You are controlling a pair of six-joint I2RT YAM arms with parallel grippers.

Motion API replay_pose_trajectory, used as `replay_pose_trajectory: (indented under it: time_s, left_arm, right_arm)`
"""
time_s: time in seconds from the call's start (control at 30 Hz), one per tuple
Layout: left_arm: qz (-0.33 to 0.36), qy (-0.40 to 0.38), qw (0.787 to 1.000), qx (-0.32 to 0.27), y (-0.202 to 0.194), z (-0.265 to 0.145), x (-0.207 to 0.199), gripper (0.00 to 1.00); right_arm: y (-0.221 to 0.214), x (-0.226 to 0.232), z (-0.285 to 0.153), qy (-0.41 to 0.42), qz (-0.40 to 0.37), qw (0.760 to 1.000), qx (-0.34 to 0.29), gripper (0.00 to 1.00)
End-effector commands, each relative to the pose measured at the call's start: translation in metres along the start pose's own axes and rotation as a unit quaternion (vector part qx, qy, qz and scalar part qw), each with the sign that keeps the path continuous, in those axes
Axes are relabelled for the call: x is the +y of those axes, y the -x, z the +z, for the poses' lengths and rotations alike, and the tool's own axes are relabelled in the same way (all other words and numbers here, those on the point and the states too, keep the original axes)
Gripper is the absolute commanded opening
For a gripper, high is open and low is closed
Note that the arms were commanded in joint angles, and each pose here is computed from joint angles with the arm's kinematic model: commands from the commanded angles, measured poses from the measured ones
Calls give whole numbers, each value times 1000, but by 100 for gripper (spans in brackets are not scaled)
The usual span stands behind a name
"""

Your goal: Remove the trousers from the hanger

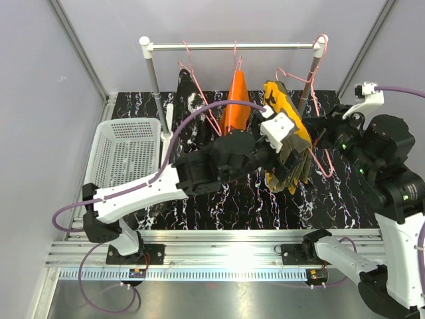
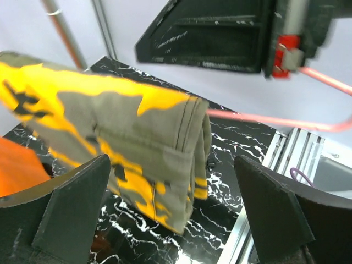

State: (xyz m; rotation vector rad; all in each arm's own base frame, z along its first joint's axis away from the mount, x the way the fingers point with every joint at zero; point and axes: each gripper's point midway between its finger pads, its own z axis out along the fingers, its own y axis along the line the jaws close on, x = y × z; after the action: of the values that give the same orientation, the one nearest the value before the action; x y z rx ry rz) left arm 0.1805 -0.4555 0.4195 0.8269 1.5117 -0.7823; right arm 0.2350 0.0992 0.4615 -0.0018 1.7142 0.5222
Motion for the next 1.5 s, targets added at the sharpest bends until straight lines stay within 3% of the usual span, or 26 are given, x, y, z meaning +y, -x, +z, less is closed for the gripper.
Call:
replay_pose_trajectory:
  time_s: [0.0, 0.4, 0.5, 0.53, 0.63, 0.67, 0.73, 0.93, 1.1, 1.17, 1.2, 1.23, 1.27, 1.37, 1.43, 1.47]
  left_arm:
    - [-3, 20, 999, -40, 30, 9, 1, 99]
    - [2, 12, 1000, -8, 0, 34, -9, 98]
    - [8, 22, 1000, -6, -3, 37, -6, 81]
    - [10, 26, 1000, -5, -3, 38, -5, 64]
    - [13, 32, 999, -5, -4, 38, -3, 52]
    - [13, 32, 999, -7, -3, 38, -3, 43]
    - [11, 42, 999, -9, -3, 39, 0, 41]
    - [-1, 72, 997, -22, 0, 42, 9, 19]
    - [-7, 76, 996, -47, 9, 42, 10, 13]
    - [-10, 76, 996, -56, 13, 42, 10, 14]
    - [-12, 78, 995, -61, 16, 41, 11, 21]
    - [-12, 78, 995, -61, 16, 41, 11, 51]
    - [-11, 77, 995, -61, 16, 42, 10, 55]
    - [-5, 88, 994, -60, 16, 43, 12, 62]
    - [-3, 94, 994, -60, 16, 44, 13, 61]
    - [-2, 100, 993, -57, 13, 45, 14, 56]
  right_arm:
    - [53, 30, -27, 66, 9, 992, -103, 0]
    - [57, 35, -43, 77, 18, 991, -111, 0]
    - [58, 38, -46, 86, 20, 990, -115, 0]
    - [59, 39, -48, 87, 20, 989, -115, 0]
    - [58, 38, -47, 83, 18, 990, -113, 0]
    - [57, 36, -46, 81, 18, 990, -111, 0]
    - [56, 38, -47, 86, 18, 990, -109, 0]
    - [56, 45, -52, 103, 26, 988, -109, 0]
    - [52, 47, -52, 113, 32, 988, -103, 0]
    - [50, 48, -52, 115, 34, 988, -101, 0]
    - [50, 48, -52, 116, 37, 987, -101, 0]
    - [50, 49, -52, 118, 36, 987, -100, 0]
    - [52, 51, -54, 121, 39, 986, -103, 0]
    - [54, 55, -58, 132, 45, 984, -107, 0]
    - [57, 59, -63, 143, 46, 982, -111, 0]
    - [59, 61, -65, 147, 47, 981, -113, 0]
